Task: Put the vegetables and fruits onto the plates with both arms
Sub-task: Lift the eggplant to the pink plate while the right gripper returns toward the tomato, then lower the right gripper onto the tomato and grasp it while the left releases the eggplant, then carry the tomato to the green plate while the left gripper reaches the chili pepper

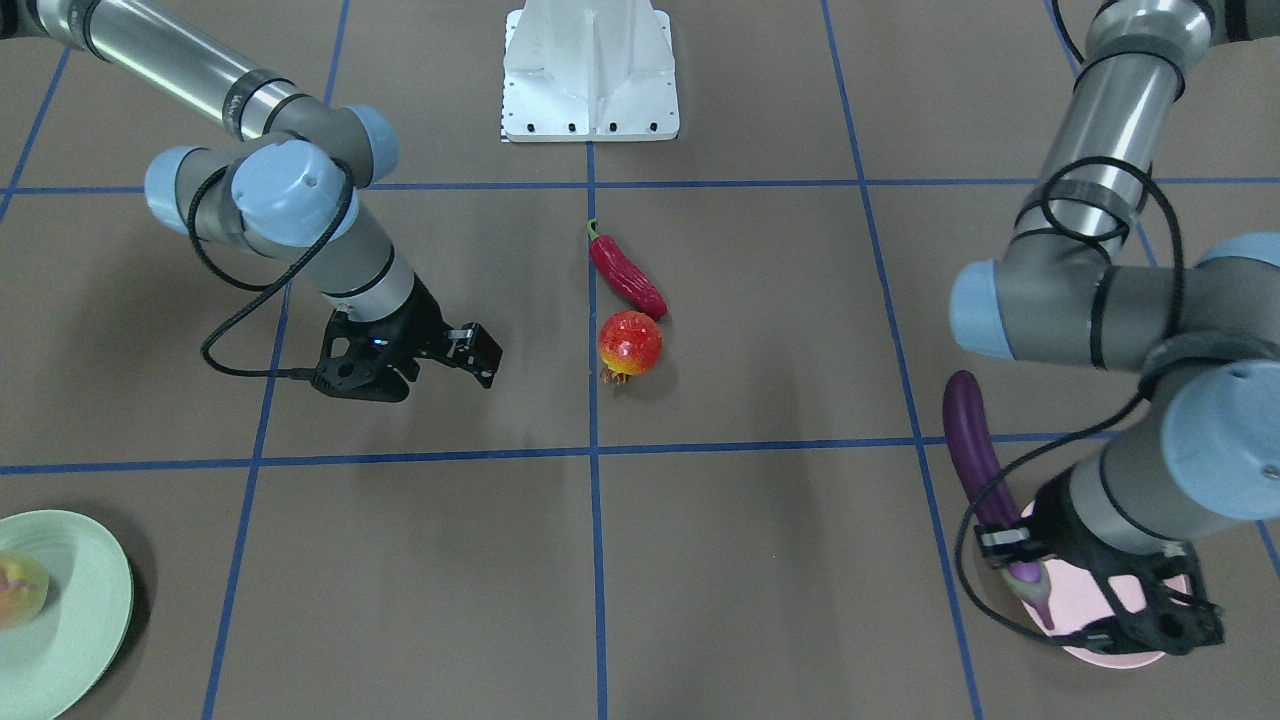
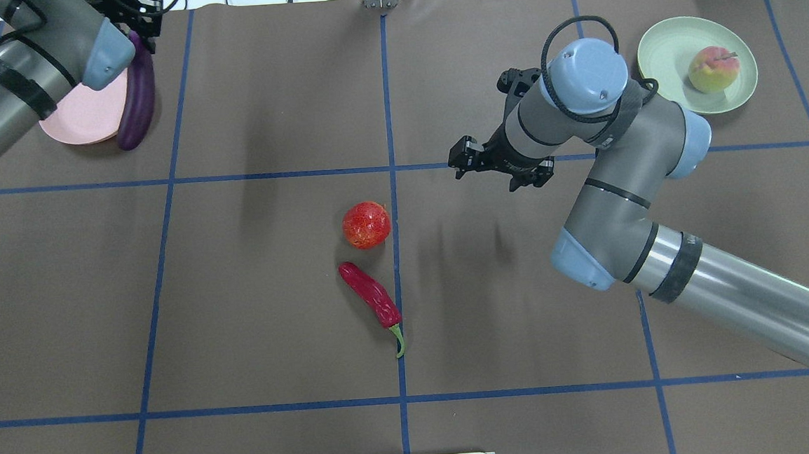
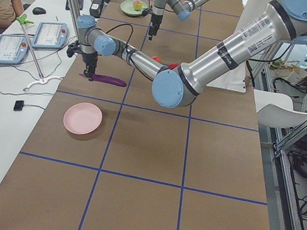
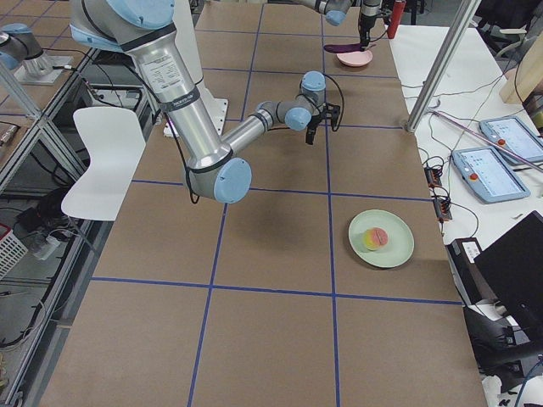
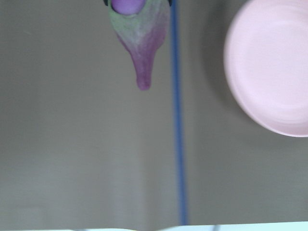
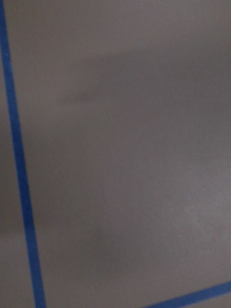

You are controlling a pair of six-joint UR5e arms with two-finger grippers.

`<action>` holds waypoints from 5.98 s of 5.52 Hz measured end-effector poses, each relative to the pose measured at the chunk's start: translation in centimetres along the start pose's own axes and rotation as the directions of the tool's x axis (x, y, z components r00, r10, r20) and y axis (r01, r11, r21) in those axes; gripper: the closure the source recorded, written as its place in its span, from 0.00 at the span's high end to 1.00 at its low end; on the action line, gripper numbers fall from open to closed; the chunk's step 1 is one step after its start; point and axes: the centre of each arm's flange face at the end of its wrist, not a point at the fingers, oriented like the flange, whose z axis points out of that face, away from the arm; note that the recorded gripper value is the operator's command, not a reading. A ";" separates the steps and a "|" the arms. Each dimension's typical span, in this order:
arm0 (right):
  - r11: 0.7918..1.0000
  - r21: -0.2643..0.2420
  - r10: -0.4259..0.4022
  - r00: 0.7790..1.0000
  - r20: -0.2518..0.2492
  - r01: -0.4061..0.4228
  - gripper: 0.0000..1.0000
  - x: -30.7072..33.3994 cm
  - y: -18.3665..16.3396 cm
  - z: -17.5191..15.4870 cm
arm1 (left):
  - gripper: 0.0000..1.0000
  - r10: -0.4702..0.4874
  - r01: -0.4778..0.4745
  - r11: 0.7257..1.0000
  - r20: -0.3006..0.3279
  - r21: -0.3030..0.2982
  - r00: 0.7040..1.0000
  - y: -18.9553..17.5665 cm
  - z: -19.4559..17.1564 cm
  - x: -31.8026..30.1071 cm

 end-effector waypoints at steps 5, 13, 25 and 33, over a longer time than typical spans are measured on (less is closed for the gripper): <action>1.000 0.012 -0.013 1.000 0.026 0.013 1.00 -2.8 3.4 0.1 | 0.00 -0.375 0.374 0.924 -0.002 0.077 0.927 -4.3 7.8 -14.0; 0.998 0.015 0.068 0.996 0.063 -0.069 1.00 -12.1 7.8 2.3 | 1.00 -0.366 0.362 0.915 -0.008 0.178 0.930 -4.2 8.7 -11.5; 0.988 -0.010 0.154 0.985 0.072 -0.154 0.00 -9.1 -6.6 -4.5 | 0.98 -0.678 0.645 0.735 -0.218 -0.208 0.702 19.8 1.3 21.7; 0.974 0.219 0.118 0.963 -0.244 -0.064 0.00 18.3 -32.4 -10.3 | 0.16 -0.698 0.683 0.692 0.020 -0.233 0.715 44.6 8.6 34.8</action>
